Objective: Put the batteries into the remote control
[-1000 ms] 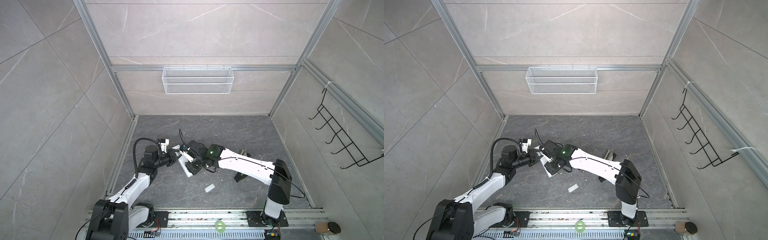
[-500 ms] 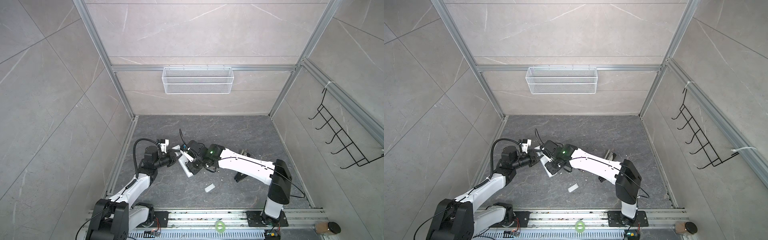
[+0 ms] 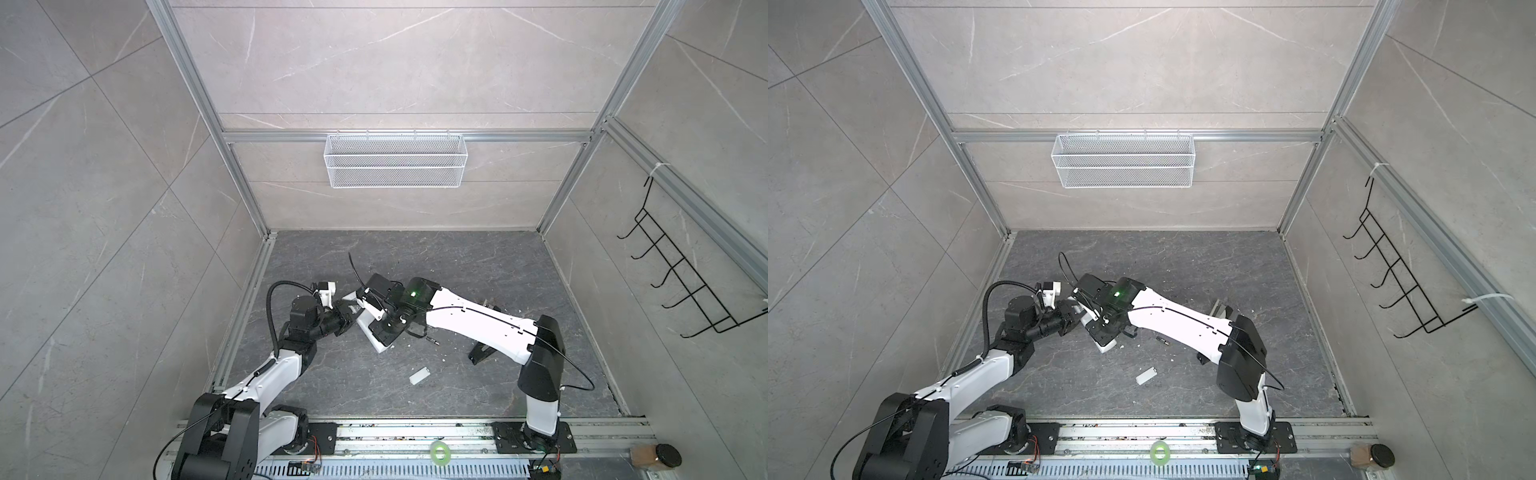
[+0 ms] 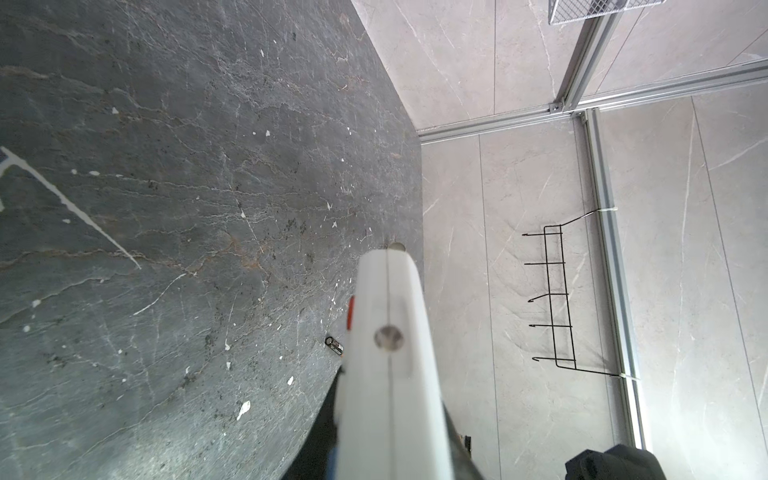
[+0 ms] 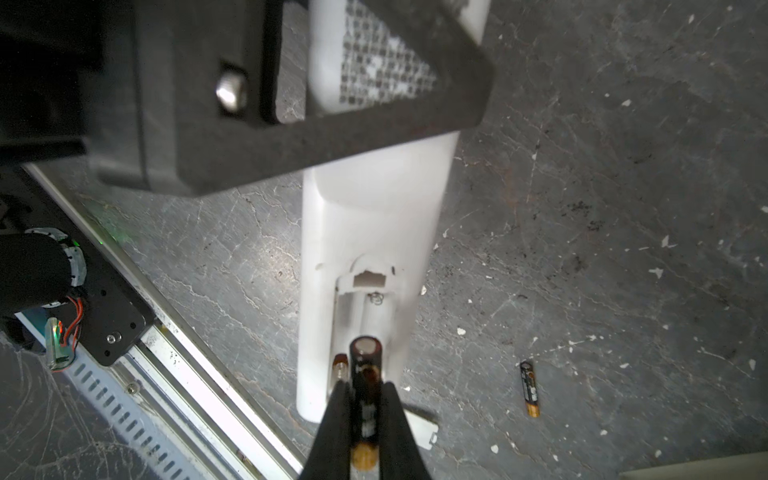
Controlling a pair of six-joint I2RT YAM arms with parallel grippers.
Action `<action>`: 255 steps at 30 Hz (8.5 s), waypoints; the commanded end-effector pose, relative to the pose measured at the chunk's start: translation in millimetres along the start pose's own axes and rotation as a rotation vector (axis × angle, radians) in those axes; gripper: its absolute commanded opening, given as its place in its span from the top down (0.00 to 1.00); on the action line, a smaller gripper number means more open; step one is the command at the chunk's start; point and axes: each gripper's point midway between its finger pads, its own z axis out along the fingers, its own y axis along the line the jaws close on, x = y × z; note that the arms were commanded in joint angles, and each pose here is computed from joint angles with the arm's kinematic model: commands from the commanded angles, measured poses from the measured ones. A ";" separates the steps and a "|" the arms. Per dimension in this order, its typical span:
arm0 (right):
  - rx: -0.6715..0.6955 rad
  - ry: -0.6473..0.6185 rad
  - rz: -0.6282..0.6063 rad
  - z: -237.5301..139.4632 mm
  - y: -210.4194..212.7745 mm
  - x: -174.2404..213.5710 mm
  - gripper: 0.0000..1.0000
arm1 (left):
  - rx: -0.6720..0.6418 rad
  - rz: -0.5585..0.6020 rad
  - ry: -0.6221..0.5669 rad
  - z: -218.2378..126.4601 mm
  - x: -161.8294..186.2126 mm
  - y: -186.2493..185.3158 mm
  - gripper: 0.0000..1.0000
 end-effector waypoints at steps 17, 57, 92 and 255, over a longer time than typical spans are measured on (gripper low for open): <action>0.034 0.141 0.012 25.1 -2.4 13.3 1.00 | 0.093 0.026 -0.035 4.2 -7.1 -11.3 1.00; 0.105 0.135 0.025 29.7 -17.9 9.7 0.82 | 0.211 0.033 -0.018 2.3 -4.4 -30.7 1.00; 0.045 -0.007 0.046 -20.0 -8.6 -13.6 0.53 | 0.203 0.031 0.034 0.7 5.8 -29.6 1.00; -0.105 -0.125 -0.740 -0.4 41.2 26.1 0.85 | 0.252 0.085 0.390 -29.8 53.0 -84.2 1.00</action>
